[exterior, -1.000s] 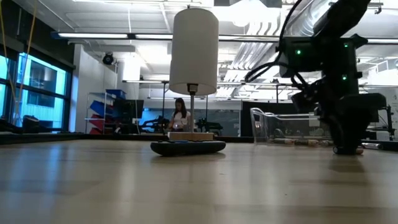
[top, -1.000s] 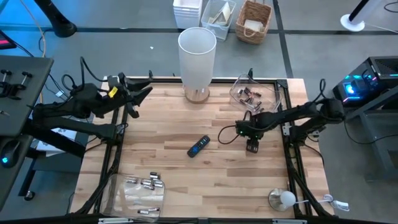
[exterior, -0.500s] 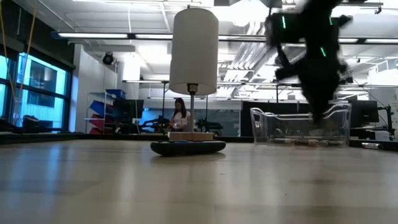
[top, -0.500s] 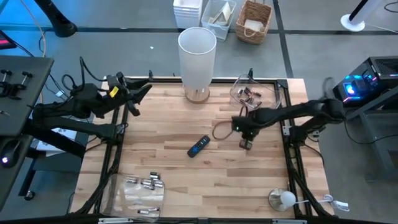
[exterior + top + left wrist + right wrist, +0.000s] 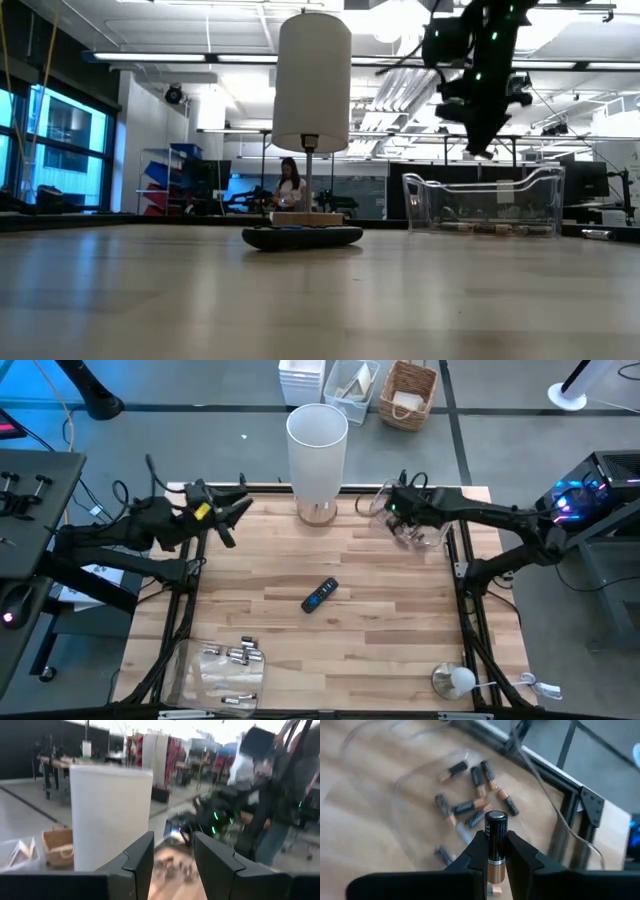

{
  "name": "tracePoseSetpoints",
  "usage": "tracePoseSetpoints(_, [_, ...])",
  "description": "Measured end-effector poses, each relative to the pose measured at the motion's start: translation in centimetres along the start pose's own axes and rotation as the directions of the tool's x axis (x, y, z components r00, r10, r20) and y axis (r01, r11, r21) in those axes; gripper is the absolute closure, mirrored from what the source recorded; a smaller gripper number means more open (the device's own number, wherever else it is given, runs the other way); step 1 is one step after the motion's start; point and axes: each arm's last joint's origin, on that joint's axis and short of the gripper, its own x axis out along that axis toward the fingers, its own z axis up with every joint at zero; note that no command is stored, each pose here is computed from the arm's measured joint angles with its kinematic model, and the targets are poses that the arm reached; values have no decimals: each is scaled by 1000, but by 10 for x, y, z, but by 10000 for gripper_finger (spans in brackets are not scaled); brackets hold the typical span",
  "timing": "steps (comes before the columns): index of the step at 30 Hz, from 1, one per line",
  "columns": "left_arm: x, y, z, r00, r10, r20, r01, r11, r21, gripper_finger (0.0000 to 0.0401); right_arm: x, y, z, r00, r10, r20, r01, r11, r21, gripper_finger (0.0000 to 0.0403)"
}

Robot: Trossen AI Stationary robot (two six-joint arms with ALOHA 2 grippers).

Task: Sort batteries
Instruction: Put the black battery into the top transparent bin

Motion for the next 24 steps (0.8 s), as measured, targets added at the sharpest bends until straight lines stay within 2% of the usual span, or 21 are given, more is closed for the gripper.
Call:
tracePoseSetpoints(3, [5,-3,-10,997,3,-74,-1,1000,19,272,14,-9,6,1000,0,3,0,996,88,342])
tracePoseSetpoints(9, [10,-8,-30,973,6,-229,-9,1000,-8,272,23,-17,11,996,83,-32,-77,985,154,211])
tracePoseSetpoints(12, [15,-13,-41,945,-45,-324,26,998,-62,272,22,-16,10,988,144,-58,-133,979,156,170])
tracePoseSetpoints(14, [18,-17,-52,903,-99,-418,54,992,-117,272,19,-13,9,983,177,-50,-168,974,149,160])
tracePoseSetpoints(16, [21,-21,-67,822,-152,-548,69,983,-168,272,13,-11,8,980,198,-19,-193,971,143,157])
tracePoseSetpoints(17, [23,-22,-75,767,-170,-619,70,981,-182,272,9,-10,8,978,210,-1,-208,968,140,156])
tracePoseSetpoints(20, [25,-30,-102,554,-220,-803,92,975,-204,272,-2,-9,8,967,247,62,-254,958,137,155])
tracePoseSetpoints(24, [23,-53,-131,283,-301,-911,254,939,-231,272,-13,-11,6,952,286,107,-300,943,144,154])
